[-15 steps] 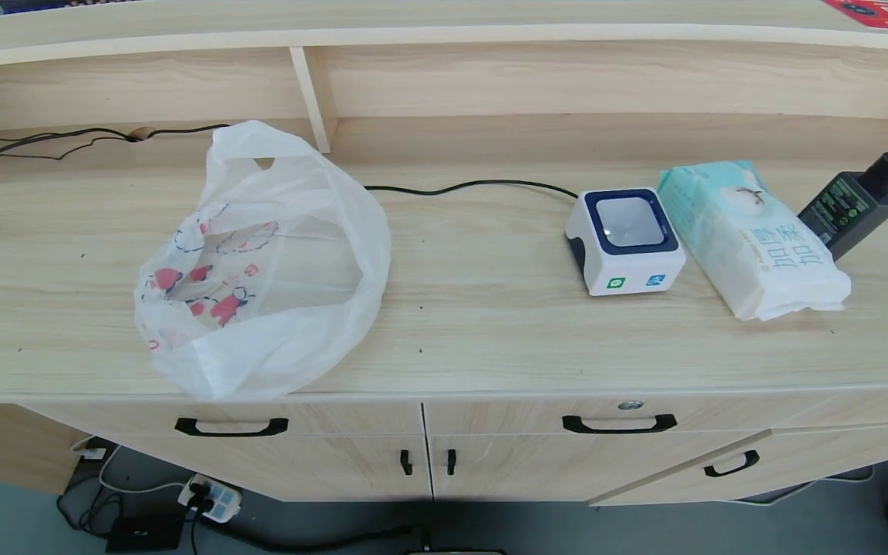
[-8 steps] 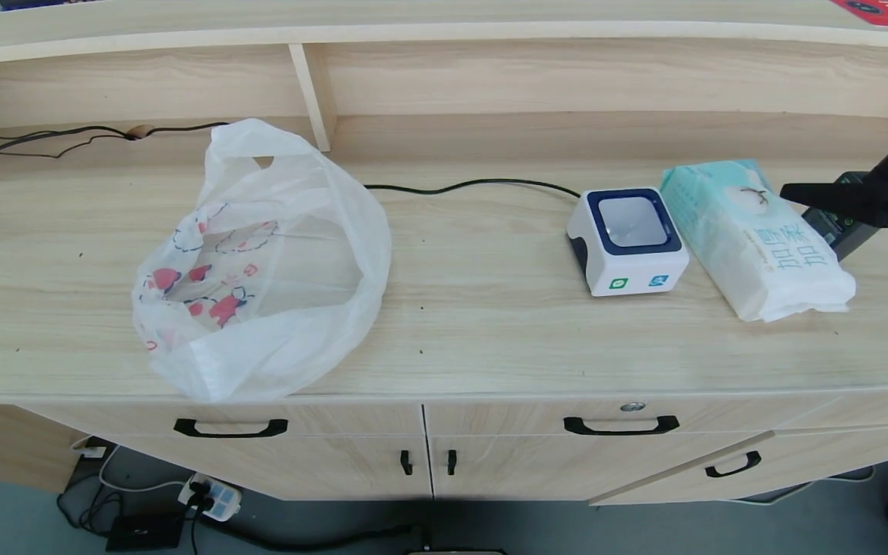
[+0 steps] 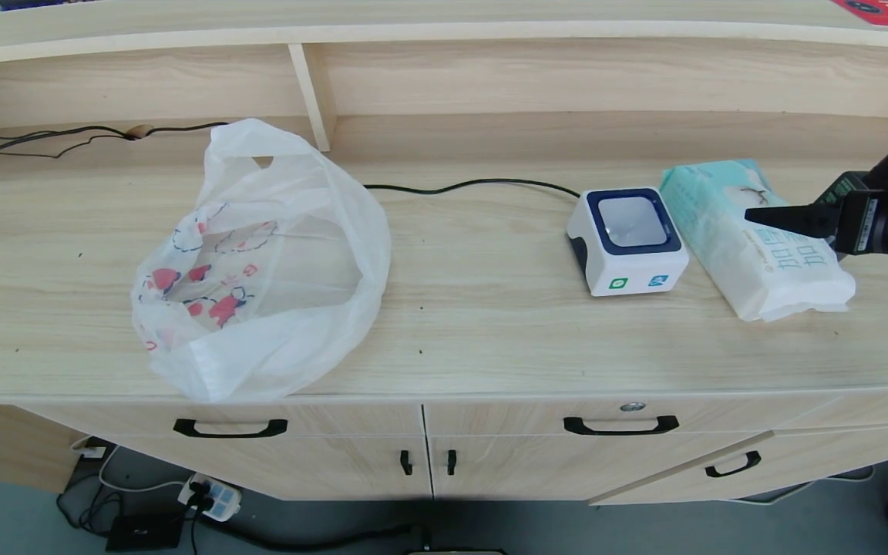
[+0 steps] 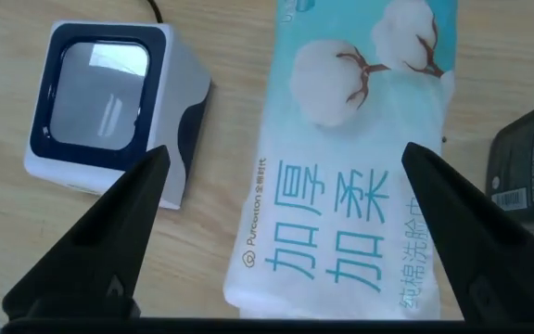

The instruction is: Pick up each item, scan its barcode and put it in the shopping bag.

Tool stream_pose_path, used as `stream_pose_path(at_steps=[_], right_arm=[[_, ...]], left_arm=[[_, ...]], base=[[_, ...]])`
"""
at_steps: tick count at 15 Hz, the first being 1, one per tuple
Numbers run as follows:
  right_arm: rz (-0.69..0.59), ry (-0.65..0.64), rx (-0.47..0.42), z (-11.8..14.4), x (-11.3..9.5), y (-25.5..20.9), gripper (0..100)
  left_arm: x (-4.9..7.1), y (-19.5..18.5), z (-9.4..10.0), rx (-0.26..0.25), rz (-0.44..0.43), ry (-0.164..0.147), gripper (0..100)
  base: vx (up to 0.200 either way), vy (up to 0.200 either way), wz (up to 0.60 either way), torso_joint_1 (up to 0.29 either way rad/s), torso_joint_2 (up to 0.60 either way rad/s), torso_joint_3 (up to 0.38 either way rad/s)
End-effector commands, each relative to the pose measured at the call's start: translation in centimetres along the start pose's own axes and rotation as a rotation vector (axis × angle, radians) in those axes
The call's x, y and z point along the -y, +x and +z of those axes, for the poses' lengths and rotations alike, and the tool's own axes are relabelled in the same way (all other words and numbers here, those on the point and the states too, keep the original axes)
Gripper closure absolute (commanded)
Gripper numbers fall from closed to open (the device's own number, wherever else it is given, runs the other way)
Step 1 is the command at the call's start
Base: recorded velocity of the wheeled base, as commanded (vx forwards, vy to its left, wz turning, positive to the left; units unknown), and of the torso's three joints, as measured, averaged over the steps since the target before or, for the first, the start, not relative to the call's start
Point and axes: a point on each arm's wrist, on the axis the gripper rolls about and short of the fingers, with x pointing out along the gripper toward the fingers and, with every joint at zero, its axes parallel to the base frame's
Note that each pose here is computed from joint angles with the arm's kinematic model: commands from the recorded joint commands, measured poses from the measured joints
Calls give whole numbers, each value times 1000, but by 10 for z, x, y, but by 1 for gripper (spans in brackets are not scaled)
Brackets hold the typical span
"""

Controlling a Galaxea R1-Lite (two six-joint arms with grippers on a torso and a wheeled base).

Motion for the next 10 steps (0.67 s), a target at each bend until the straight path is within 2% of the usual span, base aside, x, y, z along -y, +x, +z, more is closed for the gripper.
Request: stream_pose_path(at_steps=[1, 6, 10], right_arm=[[-10, 6, -7, -1, 7, 7, 0], [-22, 28, -32, -9, 21, 11, 0], [-27, 30, -36, -11, 24, 12, 0]], left_arm=[[0, 0, 0, 1, 0, 0, 0], [0, 0, 0, 1, 0, 0, 0], [0, 0, 0, 1, 0, 3, 0]], base=[[0, 0, 0, 0, 0, 0], [0, 0, 0, 0, 0, 0], [0, 0, 0, 0, 0, 0]])
